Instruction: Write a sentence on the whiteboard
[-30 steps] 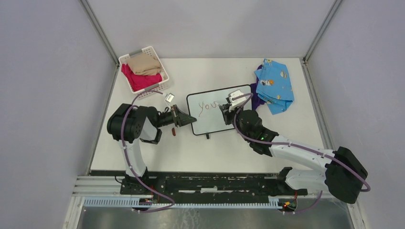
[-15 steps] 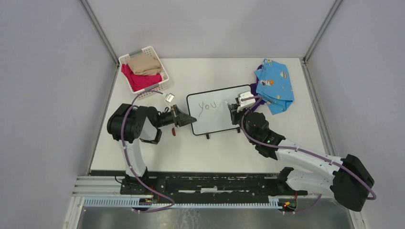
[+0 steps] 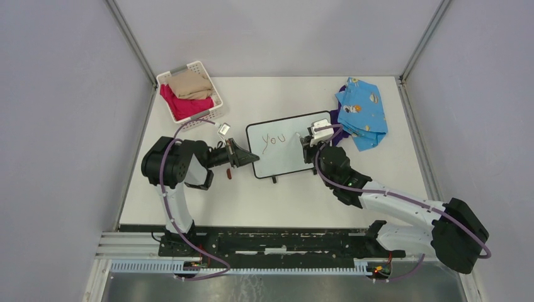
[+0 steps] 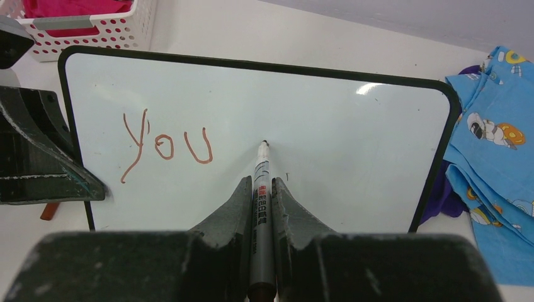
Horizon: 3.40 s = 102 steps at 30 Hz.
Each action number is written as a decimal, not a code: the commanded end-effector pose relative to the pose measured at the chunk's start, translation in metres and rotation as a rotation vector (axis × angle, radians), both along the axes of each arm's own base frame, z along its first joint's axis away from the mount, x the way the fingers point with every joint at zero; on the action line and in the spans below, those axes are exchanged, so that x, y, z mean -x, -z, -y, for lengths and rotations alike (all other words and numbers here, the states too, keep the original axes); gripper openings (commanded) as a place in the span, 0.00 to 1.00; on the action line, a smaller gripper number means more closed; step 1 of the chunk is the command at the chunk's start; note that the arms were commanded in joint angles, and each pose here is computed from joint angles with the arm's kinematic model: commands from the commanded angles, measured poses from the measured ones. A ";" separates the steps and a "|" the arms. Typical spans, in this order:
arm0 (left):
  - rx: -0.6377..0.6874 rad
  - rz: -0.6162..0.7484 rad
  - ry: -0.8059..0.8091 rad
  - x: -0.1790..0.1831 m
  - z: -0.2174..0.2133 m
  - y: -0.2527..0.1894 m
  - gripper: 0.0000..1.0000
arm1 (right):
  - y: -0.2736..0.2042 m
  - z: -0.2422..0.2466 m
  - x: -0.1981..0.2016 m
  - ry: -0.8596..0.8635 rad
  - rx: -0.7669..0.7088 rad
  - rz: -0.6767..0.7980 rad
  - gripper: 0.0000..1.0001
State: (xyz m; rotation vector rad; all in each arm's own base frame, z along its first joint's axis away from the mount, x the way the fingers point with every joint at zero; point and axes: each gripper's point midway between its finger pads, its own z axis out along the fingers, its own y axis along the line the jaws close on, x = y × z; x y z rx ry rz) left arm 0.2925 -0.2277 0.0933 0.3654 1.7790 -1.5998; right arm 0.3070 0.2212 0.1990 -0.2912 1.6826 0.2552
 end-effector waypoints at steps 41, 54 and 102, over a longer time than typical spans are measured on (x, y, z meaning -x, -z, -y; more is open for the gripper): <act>0.026 0.161 0.054 0.008 0.003 -0.014 0.02 | -0.023 0.030 0.001 0.054 -0.126 0.068 0.00; 0.022 0.155 0.056 0.007 0.003 -0.012 0.02 | -0.027 0.016 -0.007 0.021 -0.122 0.061 0.00; 0.013 0.139 0.056 0.007 0.003 -0.008 0.02 | -0.016 0.023 -0.010 0.042 -0.085 0.035 0.00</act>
